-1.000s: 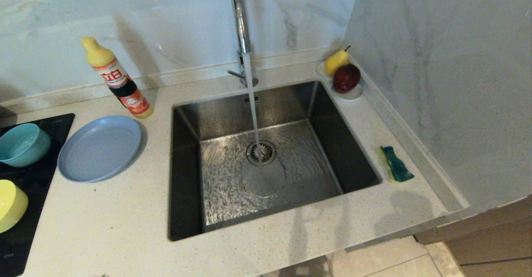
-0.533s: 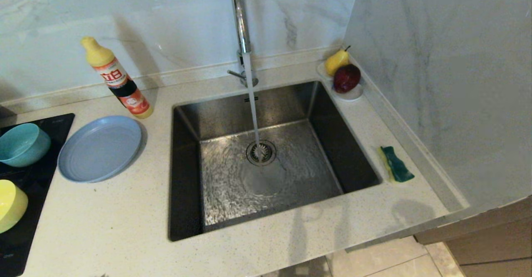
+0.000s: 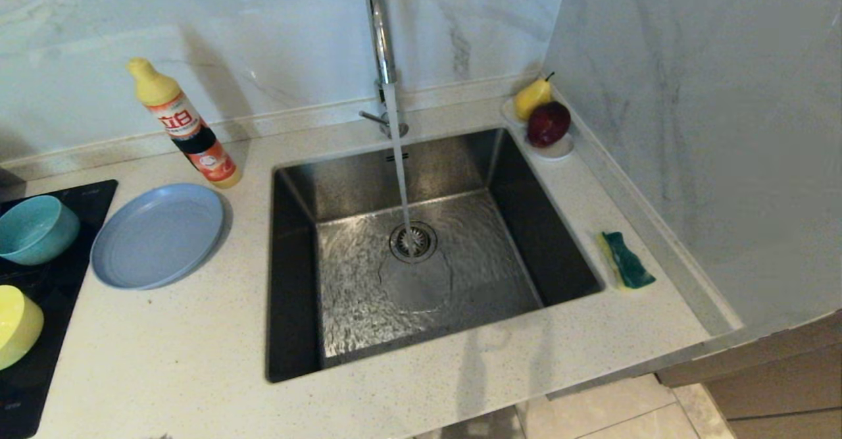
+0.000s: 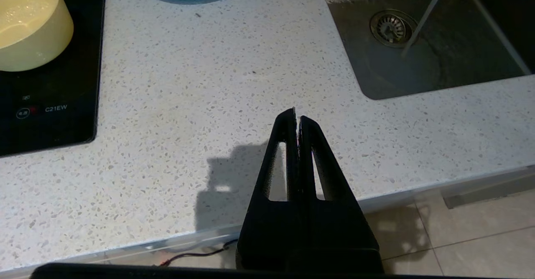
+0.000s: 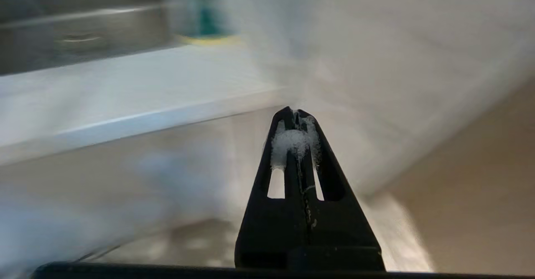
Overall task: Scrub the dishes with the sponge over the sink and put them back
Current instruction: Turn off the faucet
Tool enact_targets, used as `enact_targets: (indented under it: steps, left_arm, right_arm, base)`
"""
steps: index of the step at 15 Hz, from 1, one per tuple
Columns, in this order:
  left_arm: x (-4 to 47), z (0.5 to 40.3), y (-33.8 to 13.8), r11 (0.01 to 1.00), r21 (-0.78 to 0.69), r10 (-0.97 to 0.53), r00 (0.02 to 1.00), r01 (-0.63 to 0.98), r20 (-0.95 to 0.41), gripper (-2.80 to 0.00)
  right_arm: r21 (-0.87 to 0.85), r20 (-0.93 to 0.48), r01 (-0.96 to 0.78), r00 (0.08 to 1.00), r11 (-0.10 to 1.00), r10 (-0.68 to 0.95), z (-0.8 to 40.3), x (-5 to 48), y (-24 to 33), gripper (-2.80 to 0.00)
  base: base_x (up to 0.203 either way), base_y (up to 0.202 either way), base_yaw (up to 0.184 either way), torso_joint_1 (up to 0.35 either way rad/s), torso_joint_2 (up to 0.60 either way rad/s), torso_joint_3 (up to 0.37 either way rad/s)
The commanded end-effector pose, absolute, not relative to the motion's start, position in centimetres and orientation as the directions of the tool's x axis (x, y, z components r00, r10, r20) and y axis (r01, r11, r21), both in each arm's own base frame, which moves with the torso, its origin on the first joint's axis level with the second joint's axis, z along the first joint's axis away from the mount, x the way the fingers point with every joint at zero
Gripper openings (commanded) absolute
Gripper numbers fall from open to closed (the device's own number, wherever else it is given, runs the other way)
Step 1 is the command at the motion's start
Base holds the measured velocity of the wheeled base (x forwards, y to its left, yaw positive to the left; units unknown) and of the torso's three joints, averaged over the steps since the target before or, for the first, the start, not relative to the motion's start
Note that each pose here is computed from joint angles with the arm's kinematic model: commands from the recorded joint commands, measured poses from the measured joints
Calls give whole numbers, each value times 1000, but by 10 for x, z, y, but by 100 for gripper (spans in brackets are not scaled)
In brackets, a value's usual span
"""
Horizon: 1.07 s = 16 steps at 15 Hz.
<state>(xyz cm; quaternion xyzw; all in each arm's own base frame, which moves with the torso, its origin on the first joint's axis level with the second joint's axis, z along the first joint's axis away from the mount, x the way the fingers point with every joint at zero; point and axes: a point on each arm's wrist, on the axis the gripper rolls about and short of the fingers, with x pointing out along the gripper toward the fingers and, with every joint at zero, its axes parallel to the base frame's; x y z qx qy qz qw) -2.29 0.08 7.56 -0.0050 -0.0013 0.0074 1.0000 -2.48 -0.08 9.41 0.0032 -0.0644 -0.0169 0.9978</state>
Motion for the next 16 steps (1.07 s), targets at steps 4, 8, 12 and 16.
enact_targets:
  steps: [4, 8, 12, 16]
  left_arm:
    - [-23, 75, 1, 1000, -12, 15, 1000, -15, 3, -280]
    - [-23, 75, 1, 1000, -12, 15, 1000, -15, 3, -280]
    - [-23, 75, 1, 1000, -20, 15, 1000, -15, 4, -280]
    - [-23, 75, 1, 1000, -20, 15, 1000, -15, 3, -280]
  right_arm:
    - [-4, 19, -10, 1000, 1000, 10, 79, -24, 0, -280]
    - [-108, 3, -37, 999, 993, 38, 76, -23, 1, -280]
    - [-62, 6, -32, 999, 998, 32, 76, -23, 1, -280]
    - [-57, 8, -30, 1000, 998, 31, 76, -23, 0, -280]
  base:
    - [0, 0, 0, 0, 0, 0]
    - [0, 0, 0, 0, 0, 0]
    - [0, 0, 0, 0, 0, 0]
    - [0, 0, 0, 0, 0, 0]
